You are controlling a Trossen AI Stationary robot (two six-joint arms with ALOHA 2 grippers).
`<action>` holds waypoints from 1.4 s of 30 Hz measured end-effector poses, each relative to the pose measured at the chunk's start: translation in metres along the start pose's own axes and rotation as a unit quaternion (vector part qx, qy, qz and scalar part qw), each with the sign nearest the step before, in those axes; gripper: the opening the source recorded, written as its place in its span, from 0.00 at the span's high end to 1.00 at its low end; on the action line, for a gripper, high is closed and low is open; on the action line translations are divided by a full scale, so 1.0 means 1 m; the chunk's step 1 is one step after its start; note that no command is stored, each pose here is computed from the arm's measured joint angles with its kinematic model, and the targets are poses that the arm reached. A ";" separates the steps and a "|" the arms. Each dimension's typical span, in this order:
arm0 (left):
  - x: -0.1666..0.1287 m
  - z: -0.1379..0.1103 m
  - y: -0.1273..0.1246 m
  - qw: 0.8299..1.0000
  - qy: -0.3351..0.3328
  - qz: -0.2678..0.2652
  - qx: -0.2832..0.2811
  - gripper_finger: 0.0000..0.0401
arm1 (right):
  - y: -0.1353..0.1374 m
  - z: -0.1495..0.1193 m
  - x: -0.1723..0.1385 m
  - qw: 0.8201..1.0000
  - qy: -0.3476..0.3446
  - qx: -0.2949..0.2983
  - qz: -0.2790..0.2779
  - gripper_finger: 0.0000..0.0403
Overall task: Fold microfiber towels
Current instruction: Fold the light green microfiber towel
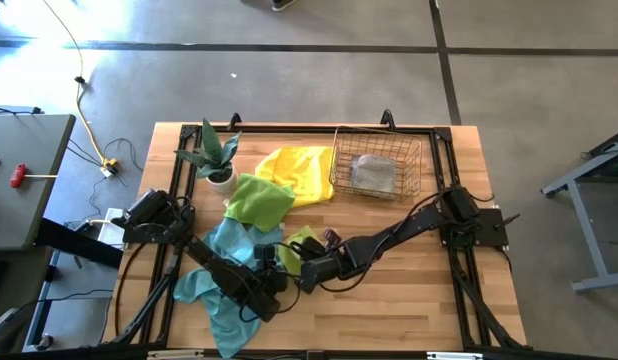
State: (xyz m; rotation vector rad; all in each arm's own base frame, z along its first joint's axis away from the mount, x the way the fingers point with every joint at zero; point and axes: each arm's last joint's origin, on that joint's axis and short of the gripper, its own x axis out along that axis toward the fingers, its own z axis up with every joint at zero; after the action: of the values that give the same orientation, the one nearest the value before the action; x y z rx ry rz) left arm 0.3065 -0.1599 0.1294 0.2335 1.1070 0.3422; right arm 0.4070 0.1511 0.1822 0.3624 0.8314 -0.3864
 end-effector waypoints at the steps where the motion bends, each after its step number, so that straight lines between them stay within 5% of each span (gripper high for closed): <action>1: 0.000 0.000 0.000 1.000 0.000 0.000 0.000 0.71 | 0.000 0.000 0.000 1.000 0.000 0.000 0.000 0.89; 12: 0.000 0.000 -0.001 1.000 0.006 -0.010 -0.001 0.71 | 0.004 0.007 -0.006 0.999 0.001 0.000 0.046 0.62; 32: -0.019 0.016 -0.017 0.998 -0.061 -0.025 0.000 0.71 | -0.017 -0.018 -0.007 0.991 0.066 -0.075 -0.084 0.61; 42: -0.015 0.021 -0.013 0.997 -0.058 -0.043 -0.040 0.71 | -0.038 -0.052 0.011 0.984 0.132 -0.082 -0.090 0.61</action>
State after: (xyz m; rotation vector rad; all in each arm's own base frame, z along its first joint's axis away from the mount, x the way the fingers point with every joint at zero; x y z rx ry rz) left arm 0.3215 -0.1777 0.1468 0.1330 0.9843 0.2929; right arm 0.3627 0.1395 0.1353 0.1871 1.1529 -0.4409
